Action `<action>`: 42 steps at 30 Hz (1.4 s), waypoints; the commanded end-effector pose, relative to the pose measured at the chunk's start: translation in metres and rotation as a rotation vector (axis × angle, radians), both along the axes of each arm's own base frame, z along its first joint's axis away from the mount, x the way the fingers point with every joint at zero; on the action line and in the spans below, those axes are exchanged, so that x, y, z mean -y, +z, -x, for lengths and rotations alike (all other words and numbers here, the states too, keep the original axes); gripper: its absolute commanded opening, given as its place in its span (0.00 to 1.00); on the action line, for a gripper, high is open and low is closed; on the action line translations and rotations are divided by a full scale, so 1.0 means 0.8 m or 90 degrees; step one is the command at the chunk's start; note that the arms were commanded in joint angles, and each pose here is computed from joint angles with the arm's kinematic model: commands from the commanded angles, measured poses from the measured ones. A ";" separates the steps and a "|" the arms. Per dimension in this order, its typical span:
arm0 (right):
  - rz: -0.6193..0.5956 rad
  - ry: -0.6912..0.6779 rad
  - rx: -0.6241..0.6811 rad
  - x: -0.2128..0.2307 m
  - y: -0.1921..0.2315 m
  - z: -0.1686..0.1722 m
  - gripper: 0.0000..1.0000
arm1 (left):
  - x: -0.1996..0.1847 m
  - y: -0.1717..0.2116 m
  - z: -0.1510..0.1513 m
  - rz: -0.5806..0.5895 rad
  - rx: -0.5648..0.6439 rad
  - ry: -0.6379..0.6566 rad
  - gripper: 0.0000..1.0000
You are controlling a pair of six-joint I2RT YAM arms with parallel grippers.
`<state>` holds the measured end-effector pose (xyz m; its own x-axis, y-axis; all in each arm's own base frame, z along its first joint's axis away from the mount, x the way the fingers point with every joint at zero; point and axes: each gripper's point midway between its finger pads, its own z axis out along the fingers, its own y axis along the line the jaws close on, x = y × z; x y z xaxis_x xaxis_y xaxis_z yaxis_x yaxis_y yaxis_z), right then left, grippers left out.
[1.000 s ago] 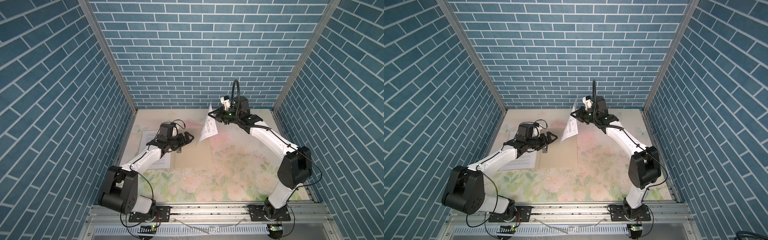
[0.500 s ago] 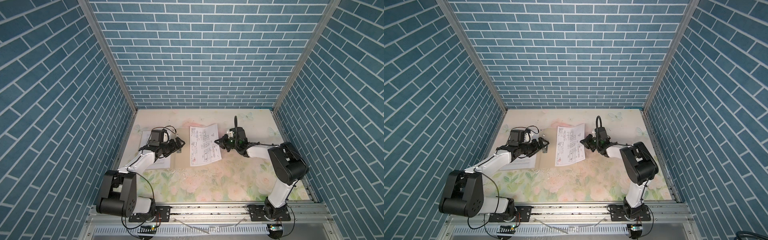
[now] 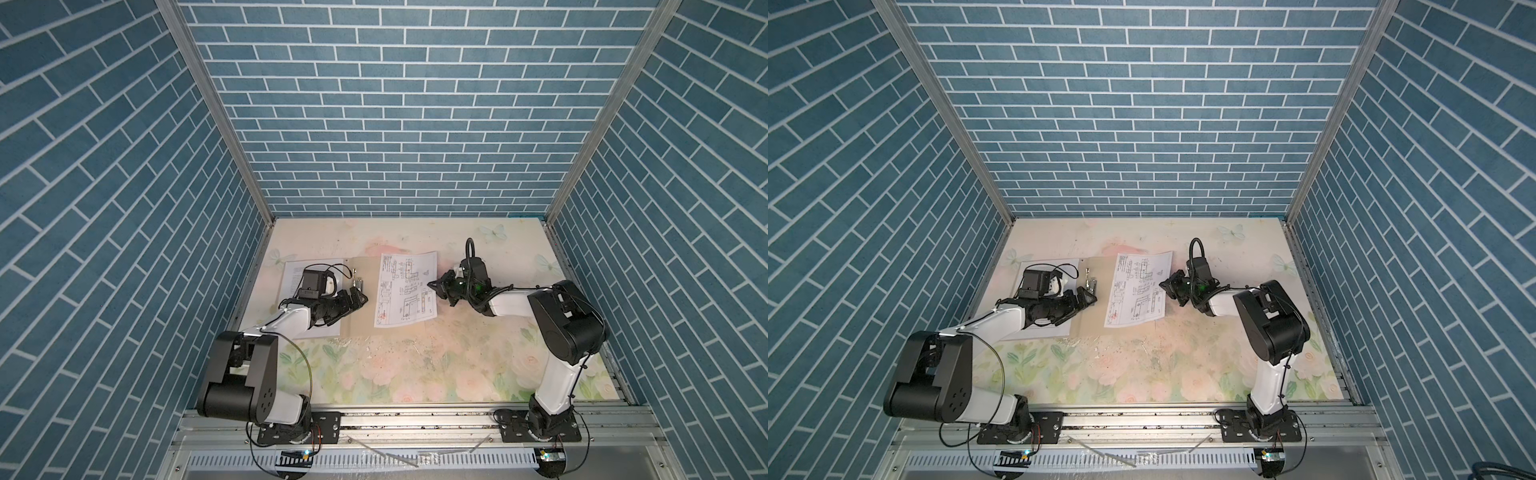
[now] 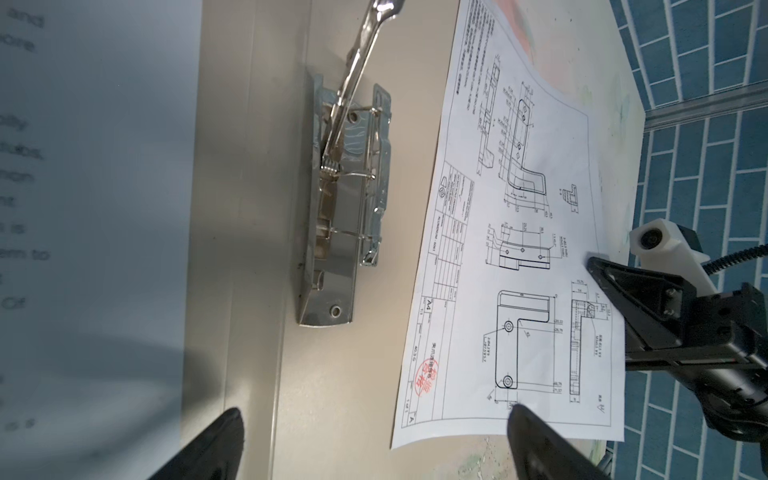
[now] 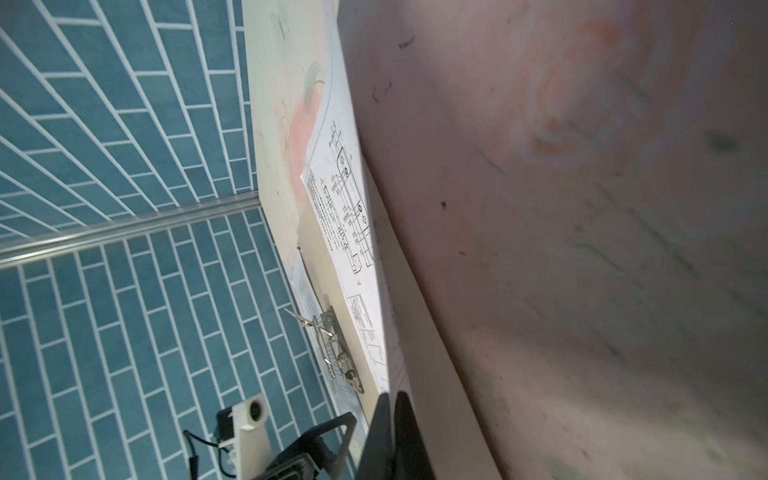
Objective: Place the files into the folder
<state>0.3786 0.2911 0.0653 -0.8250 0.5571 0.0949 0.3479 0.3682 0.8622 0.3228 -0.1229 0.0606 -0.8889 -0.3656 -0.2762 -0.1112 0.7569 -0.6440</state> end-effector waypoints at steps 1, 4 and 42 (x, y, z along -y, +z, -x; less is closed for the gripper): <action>-0.081 -0.049 -0.018 -0.020 0.023 -0.022 0.00 | 0.007 -0.002 -0.005 0.026 0.018 -0.014 1.00; -0.103 -0.069 -0.022 -0.024 0.028 -0.030 0.00 | 0.011 -0.003 -0.008 0.040 0.022 -0.018 1.00; -0.167 0.126 0.105 -0.096 0.050 -0.022 0.00 | 0.020 0.002 0.008 0.095 0.015 -0.012 1.00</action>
<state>0.3953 0.3561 0.0928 -0.8808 0.4475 0.1546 0.2546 0.1722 0.9516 0.3176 -0.1397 0.0574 -0.8909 -0.3879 -0.2362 -0.0877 0.6573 -0.7485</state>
